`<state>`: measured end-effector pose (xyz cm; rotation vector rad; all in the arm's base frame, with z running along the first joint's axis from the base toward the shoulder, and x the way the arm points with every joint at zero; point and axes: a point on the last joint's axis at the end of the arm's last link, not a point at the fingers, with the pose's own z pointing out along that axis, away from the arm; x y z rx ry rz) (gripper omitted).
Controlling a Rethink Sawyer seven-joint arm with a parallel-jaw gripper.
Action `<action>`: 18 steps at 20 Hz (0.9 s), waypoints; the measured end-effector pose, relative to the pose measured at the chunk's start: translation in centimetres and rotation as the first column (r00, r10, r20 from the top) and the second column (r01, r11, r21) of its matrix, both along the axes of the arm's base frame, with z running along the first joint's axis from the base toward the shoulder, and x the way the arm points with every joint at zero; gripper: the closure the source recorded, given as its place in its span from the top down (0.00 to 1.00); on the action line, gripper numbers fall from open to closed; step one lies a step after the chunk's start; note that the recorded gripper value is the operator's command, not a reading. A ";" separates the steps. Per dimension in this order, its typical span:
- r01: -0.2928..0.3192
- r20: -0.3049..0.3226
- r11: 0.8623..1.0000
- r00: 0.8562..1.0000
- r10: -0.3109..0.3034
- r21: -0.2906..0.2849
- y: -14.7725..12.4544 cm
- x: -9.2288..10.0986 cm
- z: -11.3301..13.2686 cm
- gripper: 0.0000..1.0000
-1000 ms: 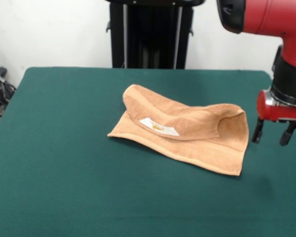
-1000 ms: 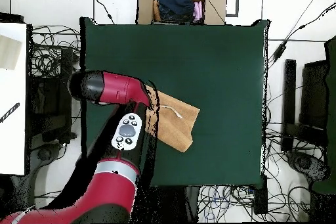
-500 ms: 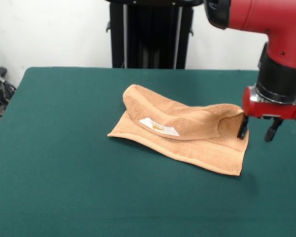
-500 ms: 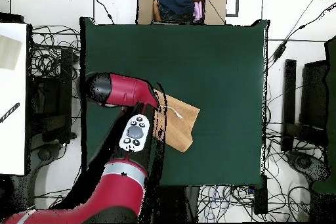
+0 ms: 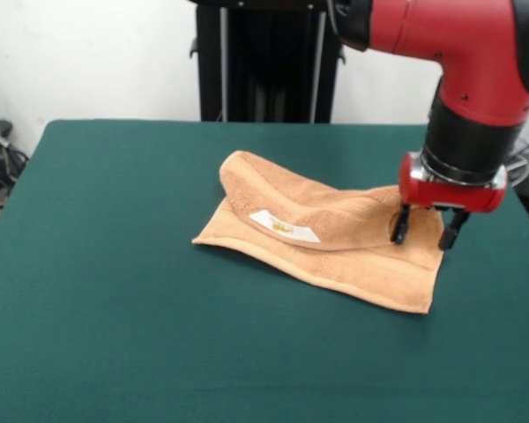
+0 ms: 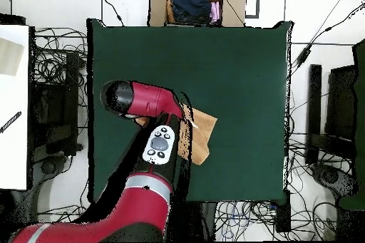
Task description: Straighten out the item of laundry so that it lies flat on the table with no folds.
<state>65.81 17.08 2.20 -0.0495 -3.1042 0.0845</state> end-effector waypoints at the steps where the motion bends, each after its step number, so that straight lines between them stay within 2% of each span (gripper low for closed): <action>1: 0.003 0.000 1.000 1.000 -0.003 0.000 -0.2 0.0 0.0 1.00; 11: 0.004 0.029 1.000 1.000 -0.004 -0.005 -0.4 0.1 -0.7 1.00; 18: 0.003 0.028 1.000 1.000 -0.003 -0.003 -0.2 -0.2 -1.2 1.00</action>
